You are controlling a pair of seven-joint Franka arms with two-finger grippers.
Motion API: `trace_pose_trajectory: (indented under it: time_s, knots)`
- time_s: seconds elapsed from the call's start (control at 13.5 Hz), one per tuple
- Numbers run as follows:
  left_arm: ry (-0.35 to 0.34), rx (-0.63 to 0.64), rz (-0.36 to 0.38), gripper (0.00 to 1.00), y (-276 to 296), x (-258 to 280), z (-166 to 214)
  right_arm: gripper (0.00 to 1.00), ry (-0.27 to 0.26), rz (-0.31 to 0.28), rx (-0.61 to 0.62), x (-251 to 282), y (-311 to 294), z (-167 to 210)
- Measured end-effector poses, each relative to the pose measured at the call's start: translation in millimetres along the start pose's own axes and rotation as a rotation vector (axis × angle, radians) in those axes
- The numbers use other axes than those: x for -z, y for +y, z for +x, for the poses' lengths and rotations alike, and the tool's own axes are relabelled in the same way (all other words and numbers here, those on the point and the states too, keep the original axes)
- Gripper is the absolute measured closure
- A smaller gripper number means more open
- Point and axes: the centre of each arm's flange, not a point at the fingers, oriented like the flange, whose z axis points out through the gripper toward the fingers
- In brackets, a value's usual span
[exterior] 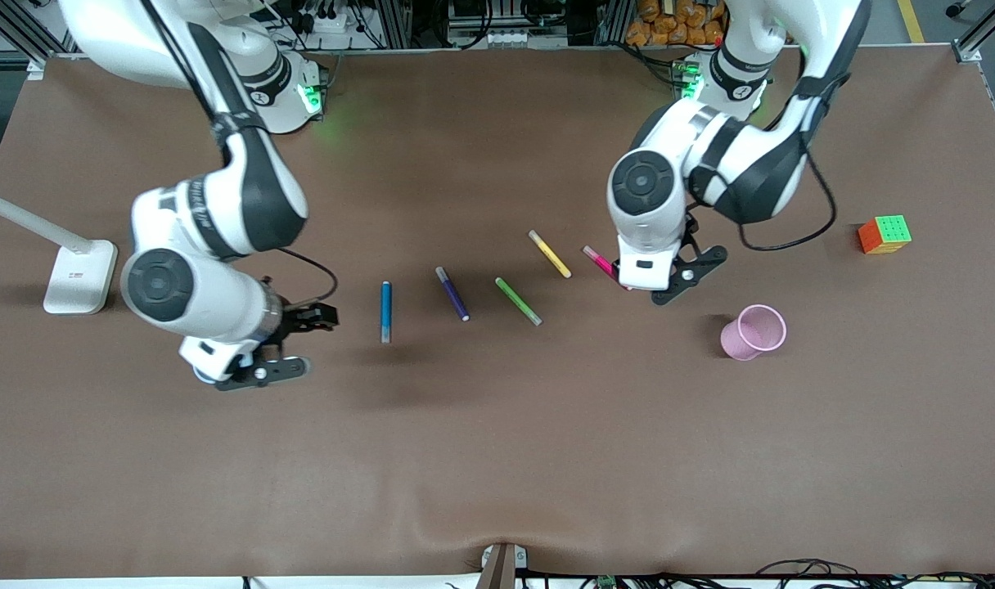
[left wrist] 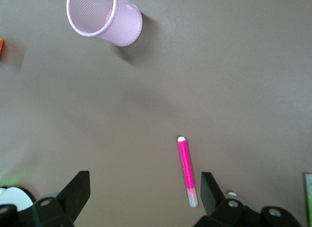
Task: Place pink and blue markers in matching cups
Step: 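Move the right gripper toward the blue marker while the left gripper reaches the pink marker, then lower and close the right gripper on the blue marker while the left gripper grasps pink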
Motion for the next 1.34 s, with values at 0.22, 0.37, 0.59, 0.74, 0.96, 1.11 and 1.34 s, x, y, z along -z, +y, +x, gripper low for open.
trace_pose_trajectory:
  time_s: [0.22,0.37,0.59,0.74,0.96,1.11,1.34]
  knots:
    - [0.023,0.056,0.027,0.0,14,-18,-11,0.0,0.018,-0.006,0.024,-32,-20,17]
    - [0.045,0.119,0.051,0.0,26,-32,-23,0.0,0.022,-0.009,0.044,-46,-35,26]
    - [0.059,0.16,0.051,0.0,43,-46,-54,0.0,0.046,-0.012,0.078,-59,-60,32]
    - [0.114,0.143,0.041,0.0,50,-60,-83,0.0,0.042,-0.015,0.096,-75,-74,33]
    - [0.196,0.103,0.04,0.0,53,-87,-127,0.0,0.036,-0.02,0.105,-100,-77,37]
    - [0.229,0.086,0.029,0.0,51,-101,-135,0.0,0.007,-0.025,0.112,-117,-77,35]
    - [0.265,0.064,0.029,0.0,47,-113,-142,0.0,-0.071,-0.016,0.112,-153,-80,21]
